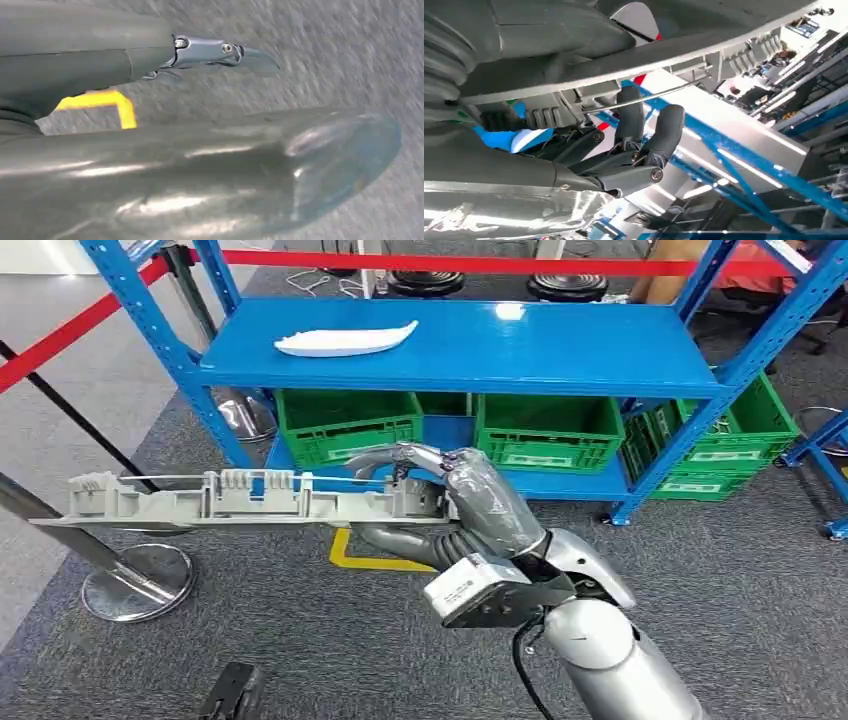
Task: Take the parts from the cabinet and place them on the table.
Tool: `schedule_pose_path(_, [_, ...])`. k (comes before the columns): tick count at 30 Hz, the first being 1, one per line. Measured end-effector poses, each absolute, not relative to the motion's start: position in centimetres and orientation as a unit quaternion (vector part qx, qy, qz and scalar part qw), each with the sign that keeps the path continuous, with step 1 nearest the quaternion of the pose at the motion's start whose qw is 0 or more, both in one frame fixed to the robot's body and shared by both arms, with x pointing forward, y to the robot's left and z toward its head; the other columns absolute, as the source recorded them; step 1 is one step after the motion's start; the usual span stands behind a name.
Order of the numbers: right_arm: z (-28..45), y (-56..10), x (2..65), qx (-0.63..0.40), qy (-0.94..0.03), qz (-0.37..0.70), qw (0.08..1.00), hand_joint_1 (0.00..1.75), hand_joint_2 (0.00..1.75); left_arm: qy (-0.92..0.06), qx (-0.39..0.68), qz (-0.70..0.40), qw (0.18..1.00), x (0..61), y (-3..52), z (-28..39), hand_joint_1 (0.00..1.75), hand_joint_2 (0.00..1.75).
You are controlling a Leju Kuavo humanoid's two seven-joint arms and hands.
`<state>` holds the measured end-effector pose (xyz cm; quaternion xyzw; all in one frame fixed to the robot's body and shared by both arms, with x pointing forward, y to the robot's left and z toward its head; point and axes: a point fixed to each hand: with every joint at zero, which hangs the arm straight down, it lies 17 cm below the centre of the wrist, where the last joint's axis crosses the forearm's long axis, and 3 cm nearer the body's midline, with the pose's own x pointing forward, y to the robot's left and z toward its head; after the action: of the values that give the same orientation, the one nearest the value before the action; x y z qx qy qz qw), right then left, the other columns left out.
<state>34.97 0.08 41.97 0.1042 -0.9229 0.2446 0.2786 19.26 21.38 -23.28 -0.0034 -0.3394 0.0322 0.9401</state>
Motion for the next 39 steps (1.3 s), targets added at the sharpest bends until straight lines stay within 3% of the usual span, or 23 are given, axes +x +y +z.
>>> schedule_pose_path(39, [41.5, 0.34, 35.23, 0.104, -0.92, 0.251, 0.282, 1.75, 1.75, -0.341, -0.002, 0.027, 0.94, 19.69, 21.27, -23.17, 0.0, 0.0])
